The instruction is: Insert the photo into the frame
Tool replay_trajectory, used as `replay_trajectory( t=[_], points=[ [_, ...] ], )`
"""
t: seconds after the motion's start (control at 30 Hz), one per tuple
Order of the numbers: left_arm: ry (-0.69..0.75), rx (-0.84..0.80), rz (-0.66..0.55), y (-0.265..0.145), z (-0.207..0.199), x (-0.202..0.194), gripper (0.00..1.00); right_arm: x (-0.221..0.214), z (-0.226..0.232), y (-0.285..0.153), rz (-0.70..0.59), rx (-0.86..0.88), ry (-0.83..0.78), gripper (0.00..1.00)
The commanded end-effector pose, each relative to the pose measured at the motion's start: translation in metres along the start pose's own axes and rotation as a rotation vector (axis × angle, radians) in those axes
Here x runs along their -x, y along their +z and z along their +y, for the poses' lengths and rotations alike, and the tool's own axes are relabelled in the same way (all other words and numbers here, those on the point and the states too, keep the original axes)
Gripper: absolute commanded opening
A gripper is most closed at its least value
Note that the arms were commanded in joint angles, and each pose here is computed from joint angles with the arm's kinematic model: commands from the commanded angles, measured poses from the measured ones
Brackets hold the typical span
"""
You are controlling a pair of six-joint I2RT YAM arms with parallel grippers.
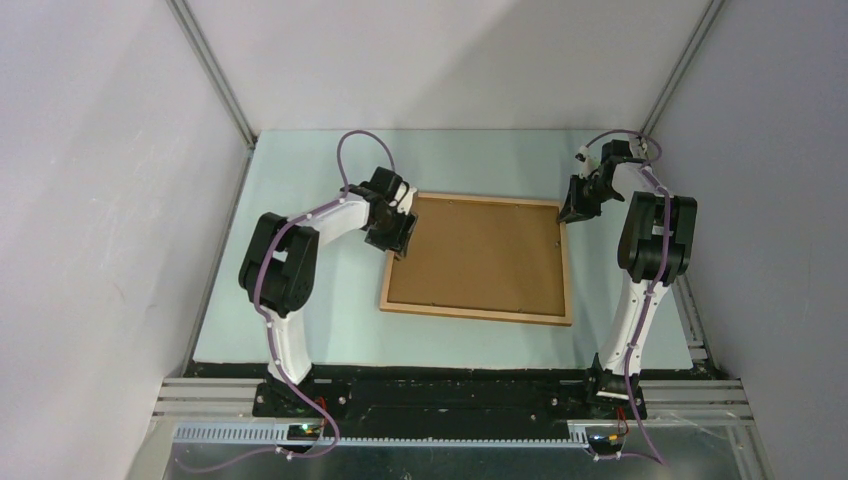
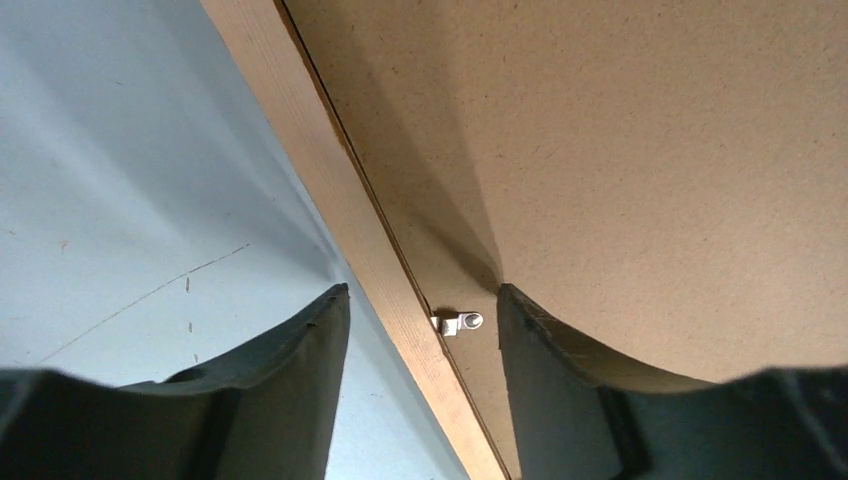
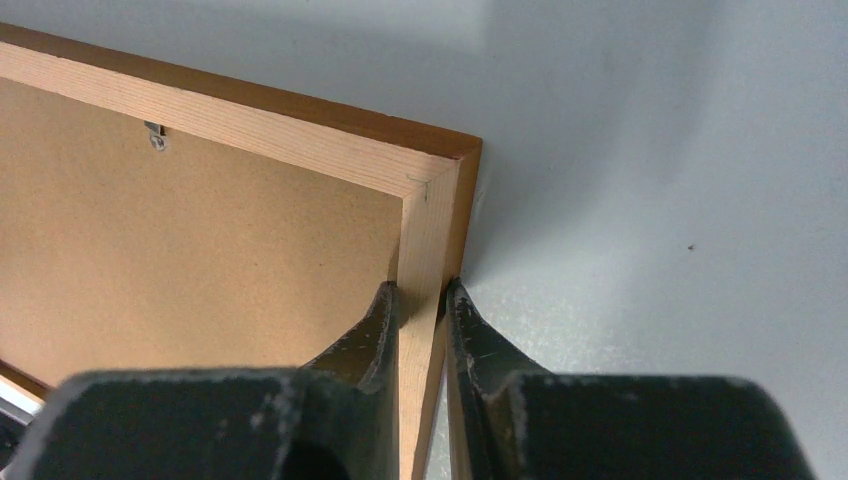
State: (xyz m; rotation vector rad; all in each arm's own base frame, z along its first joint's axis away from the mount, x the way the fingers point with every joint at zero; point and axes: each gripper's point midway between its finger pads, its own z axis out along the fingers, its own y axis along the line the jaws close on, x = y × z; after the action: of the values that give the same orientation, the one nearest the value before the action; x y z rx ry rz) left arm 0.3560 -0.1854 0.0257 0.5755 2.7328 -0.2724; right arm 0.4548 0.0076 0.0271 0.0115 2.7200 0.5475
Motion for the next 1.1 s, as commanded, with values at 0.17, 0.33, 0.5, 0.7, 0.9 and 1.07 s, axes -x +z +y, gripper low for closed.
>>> replay_trajectory(
  t=[0.17, 0.33, 0.5, 0.7, 0.9, 1.07],
  points=[
    [-0.013, -0.011, -0.085, -0.005, 0.012, 0.033, 0.68, 0.014, 0.013, -0.013, -0.067, 0.052, -0.047, 0.28],
    [-0.031, -0.01, -0.084, 0.007, 0.014, 0.044, 0.63, 0.016, 0.015, -0.02, -0.086, 0.054, -0.055, 0.51],
    [-0.051, -0.005, -0.085, 0.015, 0.017, 0.052, 0.49, 0.015, 0.014, -0.032, -0.107, 0.066, -0.057, 0.62],
    [-0.088, -0.022, -0.079, 0.019, 0.021, 0.052, 0.34, 0.006, 0.009, -0.048, -0.123, 0.092, -0.051, 0.67],
    [-0.108, -0.032, -0.077, 0.018, 0.023, 0.048, 0.22, -0.015, 0.004, -0.051, -0.104, 0.058, -0.052, 0.69],
    [-0.123, -0.033, -0.07, 0.02, 0.023, 0.044, 0.03, -0.034, -0.001, -0.043, -0.061, 0.019, -0.042, 0.69]
  ],
)
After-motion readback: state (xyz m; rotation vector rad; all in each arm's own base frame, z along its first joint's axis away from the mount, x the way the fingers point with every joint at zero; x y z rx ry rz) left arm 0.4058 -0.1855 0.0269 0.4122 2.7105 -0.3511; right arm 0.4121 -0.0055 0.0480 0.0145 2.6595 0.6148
